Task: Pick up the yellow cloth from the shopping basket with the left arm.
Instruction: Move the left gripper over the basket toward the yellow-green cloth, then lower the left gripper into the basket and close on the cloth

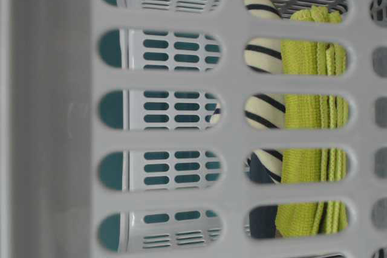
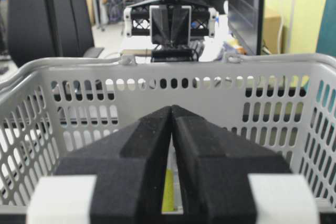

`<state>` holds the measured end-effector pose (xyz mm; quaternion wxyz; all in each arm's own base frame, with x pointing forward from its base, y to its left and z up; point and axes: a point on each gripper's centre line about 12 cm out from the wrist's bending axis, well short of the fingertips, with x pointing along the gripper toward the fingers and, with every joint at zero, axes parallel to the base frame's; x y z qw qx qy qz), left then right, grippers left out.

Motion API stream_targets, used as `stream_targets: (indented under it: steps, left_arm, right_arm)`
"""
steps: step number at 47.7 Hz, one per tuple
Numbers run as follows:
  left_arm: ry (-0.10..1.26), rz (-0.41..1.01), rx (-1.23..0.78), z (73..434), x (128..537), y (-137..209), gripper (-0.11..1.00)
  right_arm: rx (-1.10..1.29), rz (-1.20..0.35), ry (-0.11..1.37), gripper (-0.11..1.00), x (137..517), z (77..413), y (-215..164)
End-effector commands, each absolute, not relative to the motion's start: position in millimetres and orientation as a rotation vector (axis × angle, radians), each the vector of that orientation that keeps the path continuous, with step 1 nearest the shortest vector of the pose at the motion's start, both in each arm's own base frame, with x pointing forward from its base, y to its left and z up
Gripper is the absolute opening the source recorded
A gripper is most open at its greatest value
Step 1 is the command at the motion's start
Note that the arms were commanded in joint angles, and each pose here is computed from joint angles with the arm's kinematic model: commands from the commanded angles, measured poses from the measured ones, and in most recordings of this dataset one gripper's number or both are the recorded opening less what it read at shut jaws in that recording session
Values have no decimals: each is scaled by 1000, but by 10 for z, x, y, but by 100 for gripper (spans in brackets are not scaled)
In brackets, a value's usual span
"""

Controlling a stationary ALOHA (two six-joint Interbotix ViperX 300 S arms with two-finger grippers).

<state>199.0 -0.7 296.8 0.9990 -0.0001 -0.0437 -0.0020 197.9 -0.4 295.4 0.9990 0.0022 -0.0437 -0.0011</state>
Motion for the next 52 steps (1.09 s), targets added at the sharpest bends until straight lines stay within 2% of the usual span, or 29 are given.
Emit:
stream_targets:
  steps: [1,5,14,29,46,52]
  left_arm:
    - [-114,-23,26,3140,2020,-39,6]
    - [-92,-23,19,3263,2049,-42,0]
    - [23,-24,22,3529,2176,-53,0]
    - [266,-51,41,3782,2776,-151,0]
    - [698,-47,54,3550,3606,-221,0]
    - [797,-47,66,3436,3844,-233,0]
  right_arm:
    - [17,2,-100,0,2000,3002,3]
    - [26,2,-101,0,2000,3014,5]
    - [40,5,-101,0,2017,3094,9]
    - [43,3,25,0,2053,3121,8]
    - [44,3,43,0,2048,3115,9]
    - [44,4,45,0,2048,3109,12]
